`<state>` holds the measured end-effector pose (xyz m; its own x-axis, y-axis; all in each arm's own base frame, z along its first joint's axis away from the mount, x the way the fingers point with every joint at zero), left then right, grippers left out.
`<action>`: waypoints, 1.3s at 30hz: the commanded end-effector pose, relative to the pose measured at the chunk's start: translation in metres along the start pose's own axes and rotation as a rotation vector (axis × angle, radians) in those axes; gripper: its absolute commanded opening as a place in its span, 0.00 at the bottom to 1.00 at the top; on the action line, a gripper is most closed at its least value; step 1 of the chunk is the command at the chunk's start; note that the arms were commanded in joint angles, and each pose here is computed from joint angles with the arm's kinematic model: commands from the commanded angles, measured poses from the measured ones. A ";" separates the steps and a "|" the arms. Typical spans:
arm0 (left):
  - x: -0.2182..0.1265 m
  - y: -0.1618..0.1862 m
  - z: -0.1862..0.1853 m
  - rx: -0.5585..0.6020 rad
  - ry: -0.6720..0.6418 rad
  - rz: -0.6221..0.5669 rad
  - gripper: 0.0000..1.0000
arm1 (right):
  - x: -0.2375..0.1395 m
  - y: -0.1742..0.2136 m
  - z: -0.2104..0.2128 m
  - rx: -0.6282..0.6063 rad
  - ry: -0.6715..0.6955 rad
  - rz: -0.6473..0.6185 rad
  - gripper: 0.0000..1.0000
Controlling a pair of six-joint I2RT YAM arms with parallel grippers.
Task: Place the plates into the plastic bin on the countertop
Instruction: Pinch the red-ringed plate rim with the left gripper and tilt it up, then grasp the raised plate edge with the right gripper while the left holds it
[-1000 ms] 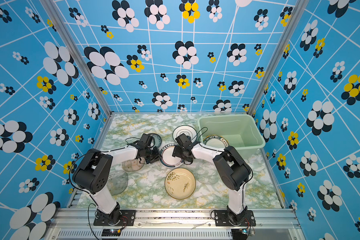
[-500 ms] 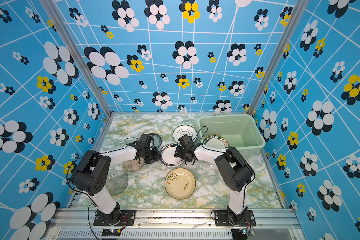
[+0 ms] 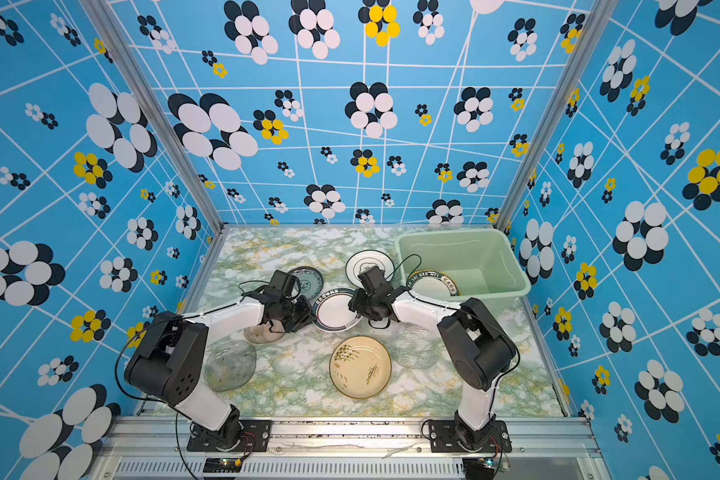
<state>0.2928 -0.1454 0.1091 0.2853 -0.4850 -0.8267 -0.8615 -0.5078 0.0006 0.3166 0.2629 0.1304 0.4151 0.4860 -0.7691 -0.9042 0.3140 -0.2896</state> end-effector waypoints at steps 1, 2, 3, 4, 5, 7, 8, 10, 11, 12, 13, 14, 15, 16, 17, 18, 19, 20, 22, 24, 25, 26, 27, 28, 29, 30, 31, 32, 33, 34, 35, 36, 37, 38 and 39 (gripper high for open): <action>-0.002 0.015 -0.004 0.015 0.057 0.070 0.14 | -0.019 -0.006 0.046 -0.025 -0.258 -0.028 0.50; -0.004 0.016 -0.004 0.014 0.060 0.069 0.14 | -0.019 -0.006 0.047 -0.018 -0.264 -0.028 0.49; -0.006 0.017 -0.004 0.014 0.064 0.066 0.14 | -0.019 -0.006 0.047 -0.012 -0.271 -0.028 0.48; -0.008 0.018 -0.004 0.014 0.067 0.063 0.14 | -0.019 -0.006 0.048 -0.010 -0.281 -0.030 0.45; -0.010 0.018 -0.004 0.013 0.069 0.062 0.14 | -0.019 -0.006 0.049 -0.005 -0.287 -0.032 0.44; -0.013 0.019 -0.006 0.015 0.076 0.060 0.14 | -0.019 -0.006 0.052 0.001 -0.314 -0.034 0.42; -0.015 0.019 -0.006 0.015 0.078 0.061 0.14 | -0.019 -0.007 0.053 0.004 -0.327 -0.035 0.41; -0.019 0.020 -0.009 0.017 0.086 0.056 0.14 | -0.019 -0.006 0.057 0.001 -0.362 -0.025 0.41; -0.021 0.020 -0.010 0.019 0.091 0.051 0.14 | -0.019 -0.005 0.060 -0.004 -0.380 -0.019 0.41; -0.024 0.020 -0.012 0.020 0.096 0.049 0.14 | -0.019 -0.005 0.062 -0.008 -0.400 -0.010 0.41; -0.026 0.020 -0.014 0.024 0.100 0.046 0.14 | -0.019 -0.004 0.064 -0.011 -0.415 -0.002 0.41; -0.028 0.019 -0.016 0.026 0.104 0.046 0.14 | -0.019 -0.003 0.066 -0.017 -0.431 0.001 0.41; -0.029 0.019 -0.018 0.030 0.108 0.046 0.14 | -0.020 -0.002 0.068 -0.019 -0.446 0.003 0.41; -0.031 0.018 -0.020 0.032 0.113 0.046 0.14 | -0.021 -0.002 0.070 -0.020 -0.464 0.001 0.41; -0.032 0.019 -0.021 0.033 0.115 0.047 0.14 | -0.022 -0.002 0.072 -0.020 -0.475 0.001 0.40; -0.033 0.018 -0.023 0.036 0.118 0.045 0.14 | -0.022 -0.001 0.074 -0.023 -0.484 0.004 0.40; -0.035 0.018 -0.024 0.039 0.117 0.045 0.14 | -0.023 -0.001 0.077 -0.029 -0.491 0.005 0.40; -0.037 0.018 -0.025 0.041 0.116 0.043 0.14 | -0.024 -0.001 0.079 -0.033 -0.491 0.008 0.39; -0.042 0.019 -0.027 0.047 0.123 0.035 0.15 | -0.027 -0.001 0.083 -0.047 -0.491 0.005 0.36; -0.045 0.019 -0.028 0.048 0.128 0.032 0.14 | -0.031 -0.002 0.086 -0.050 -0.494 -0.007 0.33; -0.047 0.020 -0.029 0.050 0.131 0.031 0.15 | -0.033 -0.003 0.087 -0.051 -0.495 -0.013 0.32; -0.048 0.020 -0.030 0.051 0.132 0.030 0.15 | -0.035 -0.004 0.089 -0.053 -0.497 -0.020 0.31; -0.050 0.020 -0.030 0.053 0.130 0.026 0.15 | -0.037 -0.006 0.091 -0.056 -0.494 -0.026 0.29; -0.051 0.021 -0.031 0.058 0.127 0.024 0.15 | -0.039 -0.007 0.092 -0.063 -0.489 -0.031 0.28; -0.052 0.020 -0.031 0.059 0.124 0.022 0.15 | -0.041 -0.008 0.094 -0.068 -0.487 -0.039 0.27; -0.053 0.021 -0.031 0.062 0.124 0.022 0.15 | -0.043 -0.009 0.095 -0.073 -0.485 -0.043 0.25; -0.053 0.021 -0.030 0.061 0.121 0.024 0.15 | -0.047 -0.011 0.097 -0.078 -0.488 -0.053 0.23; -0.053 0.021 -0.031 0.064 0.124 0.024 0.15 | -0.049 -0.011 0.098 -0.081 -0.488 -0.058 0.21; -0.054 0.021 -0.031 0.063 0.124 0.024 0.15 | -0.051 -0.012 0.099 -0.085 -0.487 -0.063 0.20; -0.054 0.022 -0.031 0.063 0.123 0.024 0.15 | -0.054 -0.012 0.101 -0.093 -0.490 -0.067 0.18; -0.055 0.022 -0.032 0.065 0.127 0.023 0.15 | -0.056 -0.013 0.102 -0.101 -0.487 -0.068 0.17; -0.056 0.023 -0.033 0.068 0.128 0.023 0.16 | -0.060 -0.013 0.103 -0.112 -0.483 -0.069 0.14; -0.058 0.023 -0.034 0.071 0.130 0.019 0.17 | -0.063 -0.013 0.105 -0.123 -0.482 -0.070 0.11; -0.060 0.023 -0.034 0.072 0.129 0.015 0.18 | -0.065 -0.013 0.105 -0.129 -0.480 -0.071 0.09; -0.062 0.022 -0.036 0.076 0.133 0.008 0.19 | -0.069 -0.012 0.107 -0.136 -0.486 -0.075 0.07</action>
<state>0.2722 -0.1397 0.1627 0.3333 -0.5145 -0.7901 -0.8545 -0.5190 -0.0225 0.3207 0.2929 0.1883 0.4718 0.6791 -0.5623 -0.8781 0.3044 -0.3692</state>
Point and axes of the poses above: each gripper's point midway between its finger pads, its own x axis out along the fingers, its own z axis along the line the jaws close on, y = z × x, the point moved 8 cm from there along -x, back along the fingers, and after that the axes turned 1 degree about x, right-handed, at the moved point
